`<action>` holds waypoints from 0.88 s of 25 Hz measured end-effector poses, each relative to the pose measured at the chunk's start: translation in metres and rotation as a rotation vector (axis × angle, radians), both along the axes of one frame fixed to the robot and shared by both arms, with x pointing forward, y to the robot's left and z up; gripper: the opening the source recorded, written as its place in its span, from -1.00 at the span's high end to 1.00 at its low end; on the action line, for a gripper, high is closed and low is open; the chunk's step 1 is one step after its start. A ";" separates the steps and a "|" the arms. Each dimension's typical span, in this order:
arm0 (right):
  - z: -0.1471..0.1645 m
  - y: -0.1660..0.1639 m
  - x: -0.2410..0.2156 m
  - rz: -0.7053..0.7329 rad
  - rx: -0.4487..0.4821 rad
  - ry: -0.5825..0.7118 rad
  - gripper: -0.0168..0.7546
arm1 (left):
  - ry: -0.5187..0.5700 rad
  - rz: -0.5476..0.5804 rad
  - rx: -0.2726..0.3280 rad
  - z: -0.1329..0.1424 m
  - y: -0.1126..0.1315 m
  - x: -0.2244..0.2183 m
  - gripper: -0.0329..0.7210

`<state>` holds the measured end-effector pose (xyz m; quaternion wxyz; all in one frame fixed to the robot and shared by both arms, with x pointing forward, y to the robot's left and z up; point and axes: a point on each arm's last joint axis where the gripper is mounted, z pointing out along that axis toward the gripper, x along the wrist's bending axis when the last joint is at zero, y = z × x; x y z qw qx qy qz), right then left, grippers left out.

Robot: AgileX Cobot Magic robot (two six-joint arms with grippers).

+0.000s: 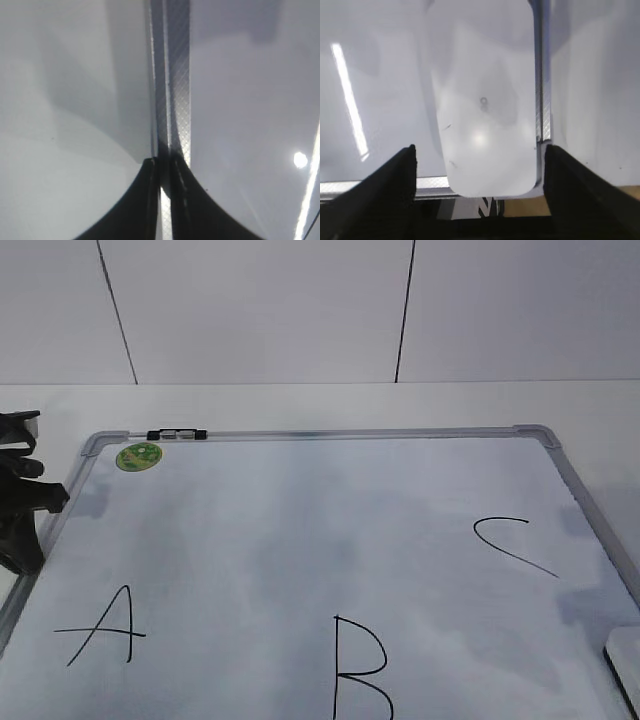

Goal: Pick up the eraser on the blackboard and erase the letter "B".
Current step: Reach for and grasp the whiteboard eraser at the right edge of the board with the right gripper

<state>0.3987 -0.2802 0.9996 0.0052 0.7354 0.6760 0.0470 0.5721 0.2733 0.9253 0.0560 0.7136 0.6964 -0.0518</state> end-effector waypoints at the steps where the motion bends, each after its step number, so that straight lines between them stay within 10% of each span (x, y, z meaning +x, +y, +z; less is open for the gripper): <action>1: -0.001 0.000 0.002 0.002 -0.005 -0.005 -0.58 | 0.000 0.000 0.000 0.000 0.000 0.000 0.86; 22: -0.031 -0.005 0.006 0.031 -0.054 -0.100 -0.58 | 0.000 0.002 0.000 0.000 0.000 0.000 0.86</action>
